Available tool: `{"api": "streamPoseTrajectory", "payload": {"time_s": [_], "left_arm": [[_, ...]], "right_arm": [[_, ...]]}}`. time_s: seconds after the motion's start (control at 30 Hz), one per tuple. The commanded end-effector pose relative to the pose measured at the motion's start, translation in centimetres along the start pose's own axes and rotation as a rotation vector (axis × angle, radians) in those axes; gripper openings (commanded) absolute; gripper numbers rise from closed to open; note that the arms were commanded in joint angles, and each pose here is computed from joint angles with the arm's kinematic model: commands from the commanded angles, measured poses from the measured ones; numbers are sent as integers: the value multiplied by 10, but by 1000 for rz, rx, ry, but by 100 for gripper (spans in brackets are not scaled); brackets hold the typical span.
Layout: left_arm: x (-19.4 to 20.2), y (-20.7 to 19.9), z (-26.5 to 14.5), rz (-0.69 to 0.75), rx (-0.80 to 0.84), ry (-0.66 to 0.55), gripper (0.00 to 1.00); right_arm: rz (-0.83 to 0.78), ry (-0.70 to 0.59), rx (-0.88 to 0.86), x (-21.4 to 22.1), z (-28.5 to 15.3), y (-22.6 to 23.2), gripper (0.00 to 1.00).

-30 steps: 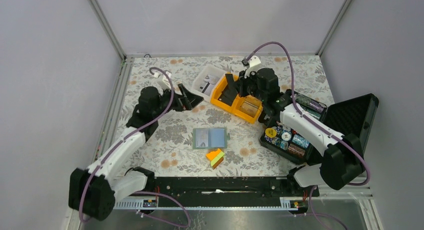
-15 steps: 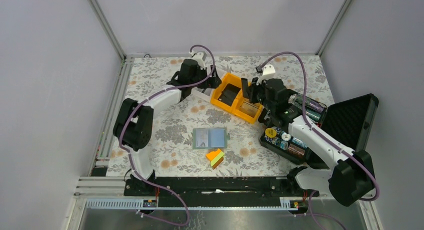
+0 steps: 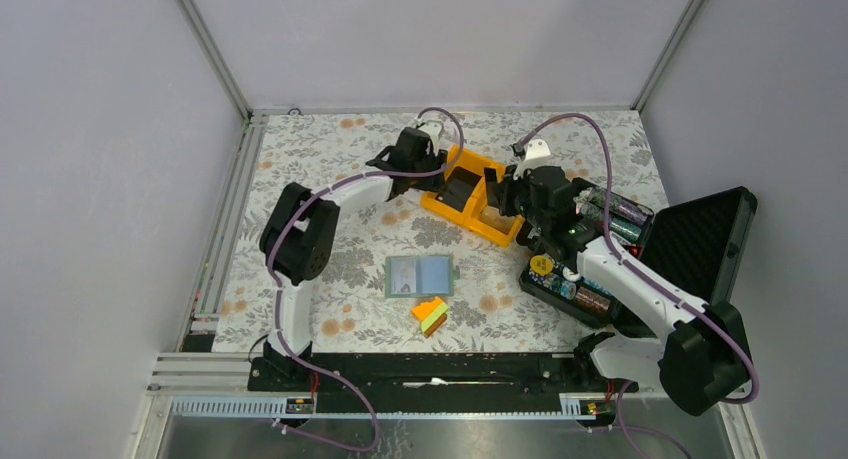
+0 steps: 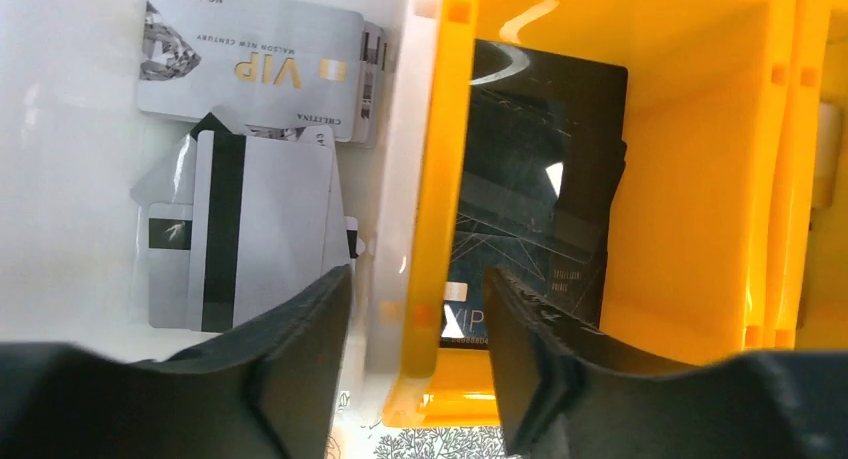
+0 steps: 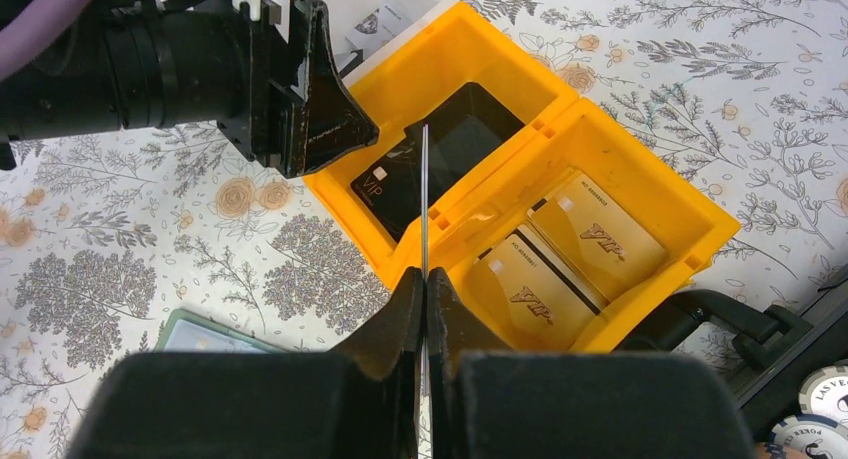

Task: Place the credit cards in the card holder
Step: Move the storage box to the center of the board.

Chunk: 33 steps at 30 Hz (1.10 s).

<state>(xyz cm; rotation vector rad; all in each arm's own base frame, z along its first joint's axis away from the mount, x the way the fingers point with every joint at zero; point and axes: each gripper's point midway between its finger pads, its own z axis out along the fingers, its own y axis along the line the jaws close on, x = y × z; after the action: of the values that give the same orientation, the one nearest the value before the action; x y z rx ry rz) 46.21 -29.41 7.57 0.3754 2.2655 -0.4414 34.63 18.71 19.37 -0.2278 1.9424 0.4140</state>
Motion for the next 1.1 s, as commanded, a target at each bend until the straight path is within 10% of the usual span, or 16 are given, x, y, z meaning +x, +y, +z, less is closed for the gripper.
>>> {"api": "streamPoseTrajectory", "payload": {"time_s": [0.0, 0.17, 0.47, 0.8, 1.07], "left_arm": [[-19, -3, -10, 38, -56, -66, 45], [3, 3, -32, -36, -126, -78, 23], [54, -19, -80, -122, -65, -78, 20], [43, -23, -147, -214, -47, -129, 83], [-8, -59, -225, -259, 260, -294, 96]], "right_arm": [[26, -41, 5, -10, -7, 0, 0], [53, -41, -12, -5, -8, 2, 0], [124, -24, -96, 7, -9, 18, 0], [180, -48, -307, 1, -7, 56, 0], [200, -93, -520, -9, -21, 90, 0]]}}
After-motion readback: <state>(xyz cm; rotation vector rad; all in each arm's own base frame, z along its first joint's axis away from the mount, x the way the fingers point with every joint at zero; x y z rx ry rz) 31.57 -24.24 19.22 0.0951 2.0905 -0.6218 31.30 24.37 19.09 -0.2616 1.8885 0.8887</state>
